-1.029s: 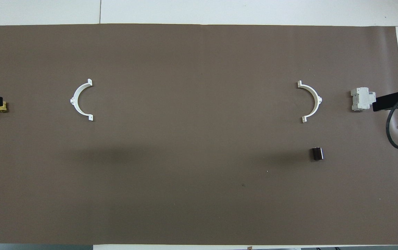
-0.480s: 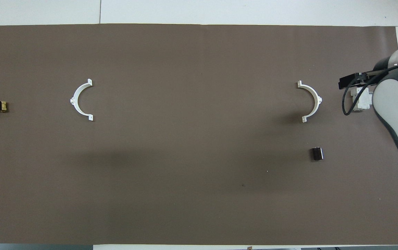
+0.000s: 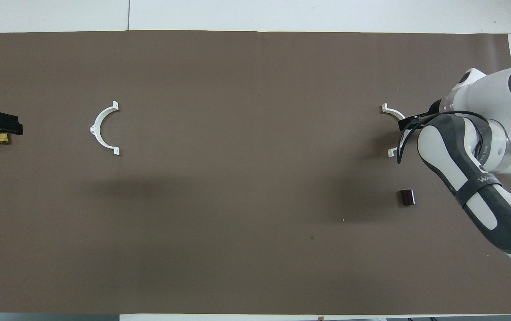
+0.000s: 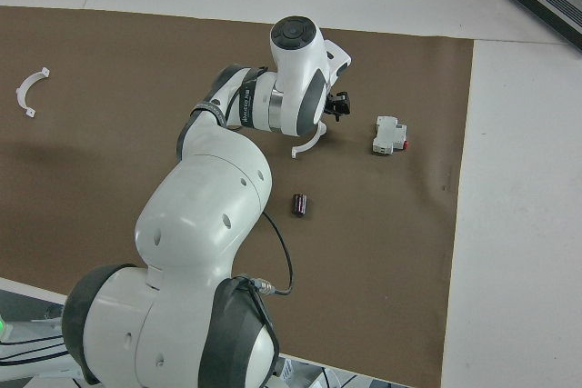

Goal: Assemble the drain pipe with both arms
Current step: 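Reach the right gripper to one clamp half while the left gripper reaches the other, then grasp the clamp halves with both grippers and lift them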

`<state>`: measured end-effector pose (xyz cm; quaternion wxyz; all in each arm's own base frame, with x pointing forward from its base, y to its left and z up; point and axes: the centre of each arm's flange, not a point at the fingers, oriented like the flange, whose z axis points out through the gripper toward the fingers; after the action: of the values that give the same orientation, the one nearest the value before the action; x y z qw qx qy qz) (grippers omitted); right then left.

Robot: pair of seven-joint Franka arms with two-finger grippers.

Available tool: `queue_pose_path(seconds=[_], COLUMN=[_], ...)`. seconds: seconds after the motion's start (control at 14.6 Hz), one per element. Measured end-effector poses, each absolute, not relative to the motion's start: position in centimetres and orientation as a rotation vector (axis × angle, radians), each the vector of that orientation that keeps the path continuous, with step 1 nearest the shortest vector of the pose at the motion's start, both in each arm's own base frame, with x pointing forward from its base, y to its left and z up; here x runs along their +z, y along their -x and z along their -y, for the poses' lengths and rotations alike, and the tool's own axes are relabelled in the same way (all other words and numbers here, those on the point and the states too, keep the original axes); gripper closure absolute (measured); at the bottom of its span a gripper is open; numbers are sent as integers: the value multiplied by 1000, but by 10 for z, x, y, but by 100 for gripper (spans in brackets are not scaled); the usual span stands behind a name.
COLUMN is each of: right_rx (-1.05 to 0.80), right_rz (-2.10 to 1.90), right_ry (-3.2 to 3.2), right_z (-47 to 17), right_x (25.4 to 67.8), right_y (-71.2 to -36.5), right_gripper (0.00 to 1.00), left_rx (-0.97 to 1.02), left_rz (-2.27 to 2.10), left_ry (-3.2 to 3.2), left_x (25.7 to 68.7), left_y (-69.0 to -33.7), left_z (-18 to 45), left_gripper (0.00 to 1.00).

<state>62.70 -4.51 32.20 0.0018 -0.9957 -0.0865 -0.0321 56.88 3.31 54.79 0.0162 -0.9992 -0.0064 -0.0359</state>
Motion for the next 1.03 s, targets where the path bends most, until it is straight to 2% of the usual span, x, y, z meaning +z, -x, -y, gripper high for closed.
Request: queue_pose_path(seconds=[0.14,0.21,0.34,0.62,0.89,0.96,1.03], right_rx=[-87,-81,-79,-81,-85,-87,-88], right_rz=[272,268,268,281,290,290,290], right_ry=[3114,3108,3102,3099,3099,3099,3099], right_z=[57,59,57,51,48,48,48], right_x=[305,300,298,299,298,297,296], right_y=[-627,-627,-627,-628,-629,-629,-629], right_gripper=[24,24,40,41,43,49,60], left_rx=[-102,-102,-101,-118,-144,-137,-122], left_rz=[9,-2,-35,-94,-122,-133,-143], left_ry=[3106,3104,3102,3095,3092,3091,3091], left_x=[519,504,468,403,357,345,333], left_y=[-579,-586,-602,-624,-631,-632,-632], left_z=[-31,-27,-16,6,16,21,26], left_gripper=[0,0,0,0,0,0,0])
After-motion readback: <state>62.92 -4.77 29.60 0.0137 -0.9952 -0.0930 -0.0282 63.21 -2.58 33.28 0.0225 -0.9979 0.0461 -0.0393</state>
